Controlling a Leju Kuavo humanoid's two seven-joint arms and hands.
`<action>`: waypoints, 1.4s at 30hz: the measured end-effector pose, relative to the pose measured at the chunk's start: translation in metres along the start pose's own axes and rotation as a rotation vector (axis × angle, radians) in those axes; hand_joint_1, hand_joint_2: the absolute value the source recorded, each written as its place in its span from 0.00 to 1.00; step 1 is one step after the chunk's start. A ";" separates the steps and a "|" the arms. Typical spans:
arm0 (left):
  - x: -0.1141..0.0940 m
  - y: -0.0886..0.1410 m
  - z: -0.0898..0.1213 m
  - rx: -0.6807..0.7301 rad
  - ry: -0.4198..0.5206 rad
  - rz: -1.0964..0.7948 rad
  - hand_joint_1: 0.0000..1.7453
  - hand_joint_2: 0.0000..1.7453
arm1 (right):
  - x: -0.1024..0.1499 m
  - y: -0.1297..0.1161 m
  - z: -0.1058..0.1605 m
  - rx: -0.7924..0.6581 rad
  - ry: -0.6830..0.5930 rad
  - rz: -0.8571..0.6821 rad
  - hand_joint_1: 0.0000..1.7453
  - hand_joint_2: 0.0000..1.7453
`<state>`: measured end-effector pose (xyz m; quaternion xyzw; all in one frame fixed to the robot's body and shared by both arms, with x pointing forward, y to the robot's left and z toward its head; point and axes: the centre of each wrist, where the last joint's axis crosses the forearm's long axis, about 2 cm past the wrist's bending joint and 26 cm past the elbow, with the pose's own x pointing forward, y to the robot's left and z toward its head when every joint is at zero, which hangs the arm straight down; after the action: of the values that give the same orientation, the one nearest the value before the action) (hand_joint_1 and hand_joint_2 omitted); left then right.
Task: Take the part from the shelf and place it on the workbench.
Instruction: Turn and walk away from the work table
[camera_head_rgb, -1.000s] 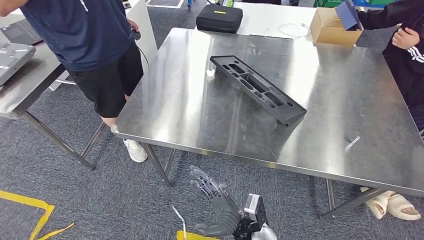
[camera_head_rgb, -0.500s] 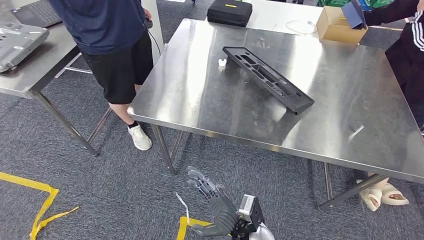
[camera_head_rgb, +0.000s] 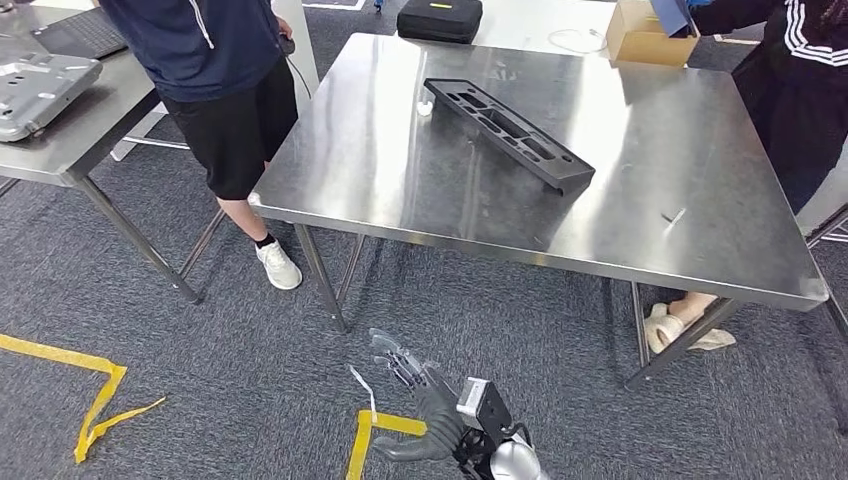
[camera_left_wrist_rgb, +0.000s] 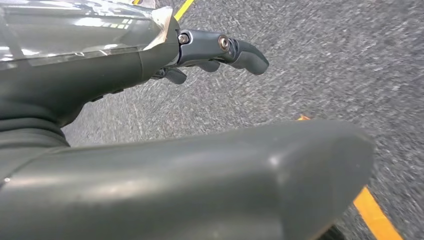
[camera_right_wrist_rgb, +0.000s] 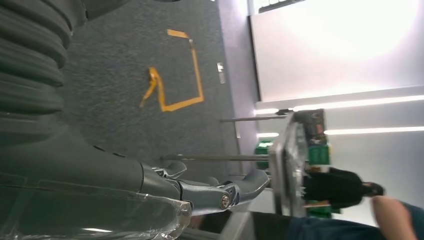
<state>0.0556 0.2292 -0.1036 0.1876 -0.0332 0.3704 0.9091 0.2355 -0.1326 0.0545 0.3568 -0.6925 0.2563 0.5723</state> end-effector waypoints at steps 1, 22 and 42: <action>0.000 0.000 0.000 -0.002 -0.001 0.001 0.00 0.00 | -0.003 -0.001 0.002 -0.004 0.015 -0.002 0.00 1.00; -0.003 0.010 -0.005 -0.017 -0.001 0.007 0.00 0.00 | -0.102 -0.013 0.158 -0.316 1.384 0.192 0.00 0.00; 0.002 0.006 -0.004 -0.025 -0.026 0.002 0.00 0.00 | -0.109 0.018 0.263 -0.606 1.813 -0.073 0.00 0.00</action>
<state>0.0527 0.2355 -0.1051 0.1811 -0.0498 0.3683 0.9105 0.0709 -0.3002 -0.1075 -0.1194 -0.0111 0.2271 0.9665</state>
